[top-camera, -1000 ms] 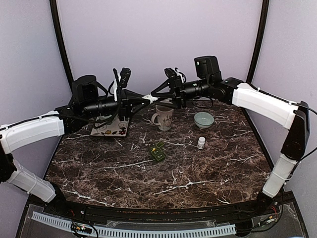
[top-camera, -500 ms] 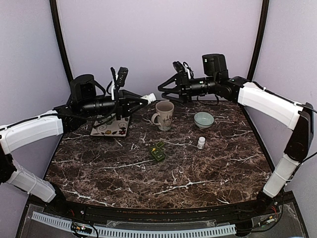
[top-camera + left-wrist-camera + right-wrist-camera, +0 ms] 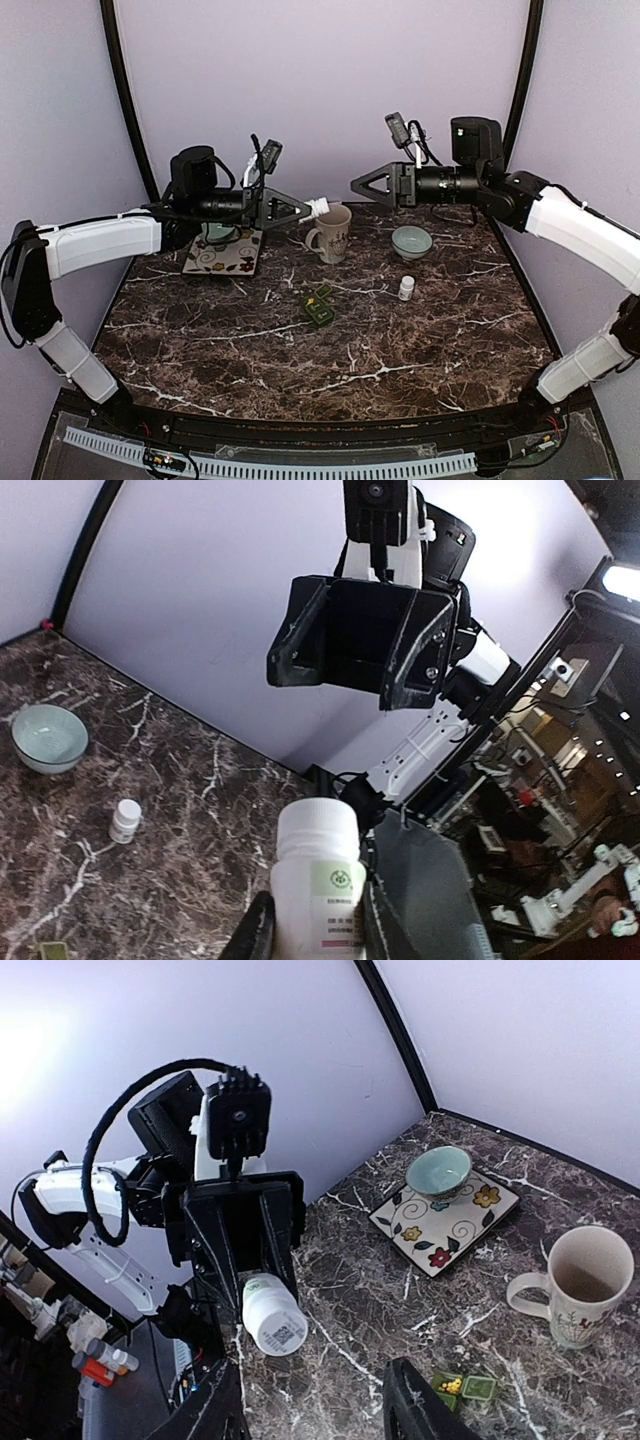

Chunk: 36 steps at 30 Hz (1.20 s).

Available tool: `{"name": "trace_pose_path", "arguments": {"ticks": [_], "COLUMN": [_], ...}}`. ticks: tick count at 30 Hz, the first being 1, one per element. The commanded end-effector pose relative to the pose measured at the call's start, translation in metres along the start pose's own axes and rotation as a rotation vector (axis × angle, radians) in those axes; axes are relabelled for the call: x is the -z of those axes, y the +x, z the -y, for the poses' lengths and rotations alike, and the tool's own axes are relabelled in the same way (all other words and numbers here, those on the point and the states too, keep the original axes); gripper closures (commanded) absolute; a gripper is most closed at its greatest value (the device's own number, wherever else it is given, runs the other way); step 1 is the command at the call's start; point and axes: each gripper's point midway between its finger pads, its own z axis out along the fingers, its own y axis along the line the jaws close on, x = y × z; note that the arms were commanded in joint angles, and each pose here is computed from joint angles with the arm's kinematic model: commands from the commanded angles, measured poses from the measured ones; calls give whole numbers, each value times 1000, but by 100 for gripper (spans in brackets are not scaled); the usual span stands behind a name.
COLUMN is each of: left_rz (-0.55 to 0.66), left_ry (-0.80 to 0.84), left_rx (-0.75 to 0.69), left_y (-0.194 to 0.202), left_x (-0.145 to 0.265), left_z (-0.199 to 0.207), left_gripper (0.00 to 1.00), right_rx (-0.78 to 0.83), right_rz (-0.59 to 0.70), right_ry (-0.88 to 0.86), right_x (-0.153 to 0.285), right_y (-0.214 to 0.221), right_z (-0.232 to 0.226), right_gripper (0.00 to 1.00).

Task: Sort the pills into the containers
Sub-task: Screw the lid of the pill bottle onto the pill bottle.

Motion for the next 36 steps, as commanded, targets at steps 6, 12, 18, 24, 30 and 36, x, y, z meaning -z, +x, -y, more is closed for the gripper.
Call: {"name": "trace_pose_path", "arguments": {"ticks": [6, 12, 18, 24, 30, 36], "left_rz": [-43, -63, -72, -76, -93, -95], "left_ry": [276, 328, 342, 350, 364, 362], "left_rx": [131, 180, 189, 201, 210, 214], "left_y": [-17, -15, -13, -12, -12, -11], "left_x": [0, -1, -2, -2, -4, -4], "left_z": [30, 28, 25, 21, 19, 14], "left_gripper": [98, 98, 98, 98, 98, 98], "right_rx": [129, 149, 155, 154, 160, 167], "right_rz": [-87, -128, -136, -151, -163, -168], "right_ry": [-83, -132, -158, -180, -203, -211], "right_x": [-18, -26, -29, -32, -38, -42], "right_y": [20, 26, 27, 28, 27, 25], "right_z": [-9, -22, -30, -35, -39, -41], "right_gripper": [52, 52, 52, 52, 53, 59]}}
